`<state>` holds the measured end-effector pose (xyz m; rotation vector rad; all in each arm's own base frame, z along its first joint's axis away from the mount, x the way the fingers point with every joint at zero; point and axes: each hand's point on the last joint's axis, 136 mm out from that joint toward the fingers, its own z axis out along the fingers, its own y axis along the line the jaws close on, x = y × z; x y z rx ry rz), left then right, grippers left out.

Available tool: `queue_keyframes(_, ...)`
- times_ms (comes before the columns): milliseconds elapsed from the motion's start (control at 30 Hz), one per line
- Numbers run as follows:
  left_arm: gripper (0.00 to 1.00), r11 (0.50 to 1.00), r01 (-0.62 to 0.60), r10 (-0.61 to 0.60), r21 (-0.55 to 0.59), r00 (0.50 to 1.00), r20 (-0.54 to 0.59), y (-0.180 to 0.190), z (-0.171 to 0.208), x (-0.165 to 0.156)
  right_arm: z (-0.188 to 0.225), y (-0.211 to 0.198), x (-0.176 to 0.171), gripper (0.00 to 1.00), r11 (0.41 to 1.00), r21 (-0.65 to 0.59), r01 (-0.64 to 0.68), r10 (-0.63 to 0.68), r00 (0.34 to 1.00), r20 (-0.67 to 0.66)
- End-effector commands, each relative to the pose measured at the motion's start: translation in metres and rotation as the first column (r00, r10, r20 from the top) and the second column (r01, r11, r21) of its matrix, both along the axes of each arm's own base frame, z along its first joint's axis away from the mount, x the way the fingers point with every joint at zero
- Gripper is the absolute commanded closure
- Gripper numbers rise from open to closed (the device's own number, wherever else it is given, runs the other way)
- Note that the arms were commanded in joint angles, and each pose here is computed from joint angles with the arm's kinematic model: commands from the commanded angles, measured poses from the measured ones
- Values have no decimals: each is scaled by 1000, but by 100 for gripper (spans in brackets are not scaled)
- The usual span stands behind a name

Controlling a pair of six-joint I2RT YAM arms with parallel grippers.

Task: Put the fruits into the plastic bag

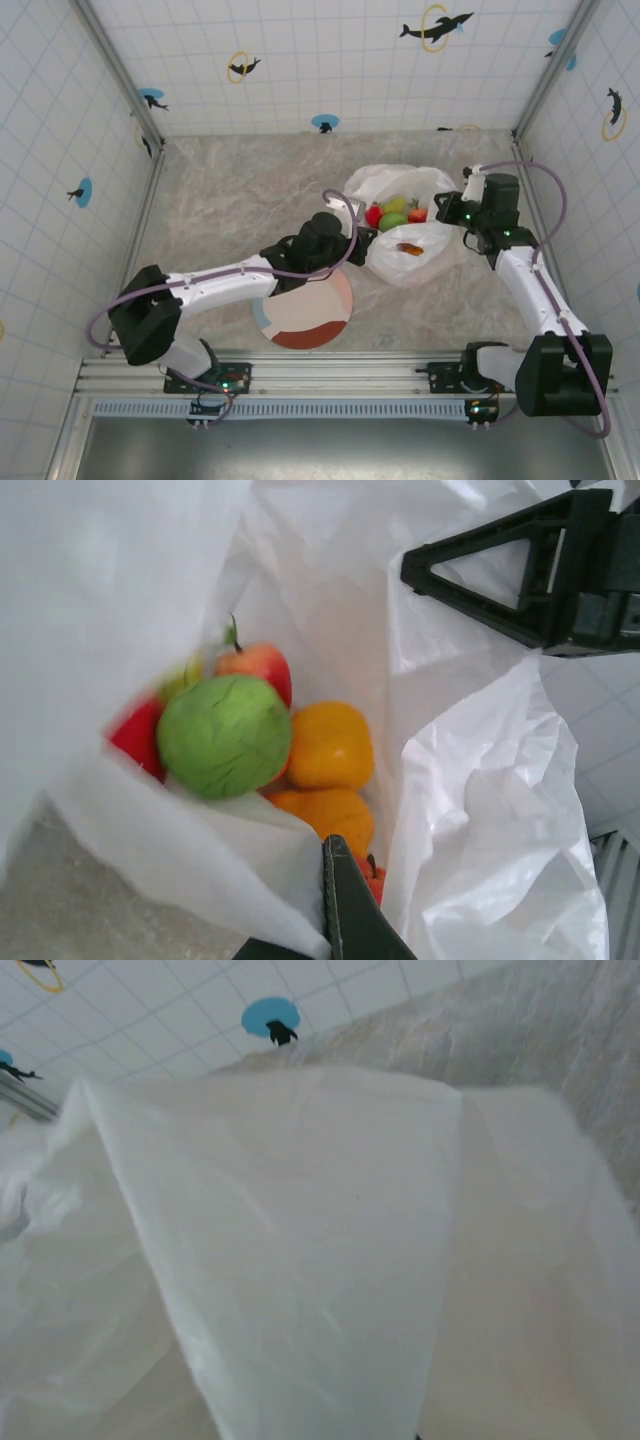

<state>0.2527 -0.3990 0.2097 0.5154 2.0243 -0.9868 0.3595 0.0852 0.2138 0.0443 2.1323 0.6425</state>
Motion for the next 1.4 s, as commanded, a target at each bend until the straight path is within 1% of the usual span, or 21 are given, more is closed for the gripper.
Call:
queue_keyframes(0, 100, 998, 38, -34, -40, 996, 80, -4, 42, 1, 35, -9, 3, 100, 999, -40, 34, -30, 997, 77)
queue_keyframes(233, 100, 998, -16, 24, -56, 989, 144, 6, 83, 14, 79, -13, 0, 100, 997, -60, 51, -41, 986, 162)
queue_keyframes(367, 100, 994, -91, 99, -58, 981, 164, 19, 98, 35, 106, -16, -4, 100, 996, -69, 63, -47, 976, 211)
queue_keyframes(500, 100, 986, -159, 166, -56, 975, 150, 34, 102, 60, 120, -11, -8, 100, 998, -39, 48, -38, 971, 235)
queue_keyframes(633, 100, 975, -221, 222, -17, 967, 129, 45, 87, 84, 112, -3, -9, 100, 999, -14, 29, -25, 975, 220)
queue_keyframes(767, 100, 966, -245, 236, 85, 966, 106, 43, 48, 97, 81, 9, -9, 100, 1000, -4, -3, 4, 987, 162)
queue_keyframes(867, 100, 958, -232, 223, 169, 972, 74, 38, 14, 102, 53, 19, -7, 100, 1000, 7, -24, 23, 994, 110)
queue_keyframes(967, 100, 946, -231, 223, 228, 973, 61, 36, -6, 107, 32, 30, -7, 100, 999, 0, -50, 50, 997, 63)
queue_keyframes(1067, 100, 934, -255, 238, 249, 966, 97, 39, -5, 112, 27, 37, -5, 100, 998, -3, -69, 69, 996, 50)
queue_keyframes(1133, 100, 918, -288, 260, 273, 956, 134, 47, 0, 118, 33, 39, -4, 100, 997, -4, -75, 75, 995, 61)
queue_keyframes(1200, 100, 908, -311, 277, 280, 948, 154, 54, 10, 123, 44, 40, -3, 100, 997, -8, -80, 81, 994, 79)
queue_keyframes(1367, 100, 901, -363, 319, 238, 926, 204, 75, 40, 130, 88, 36, -2, 100, 998, -31, -61, 65, 984, 168)
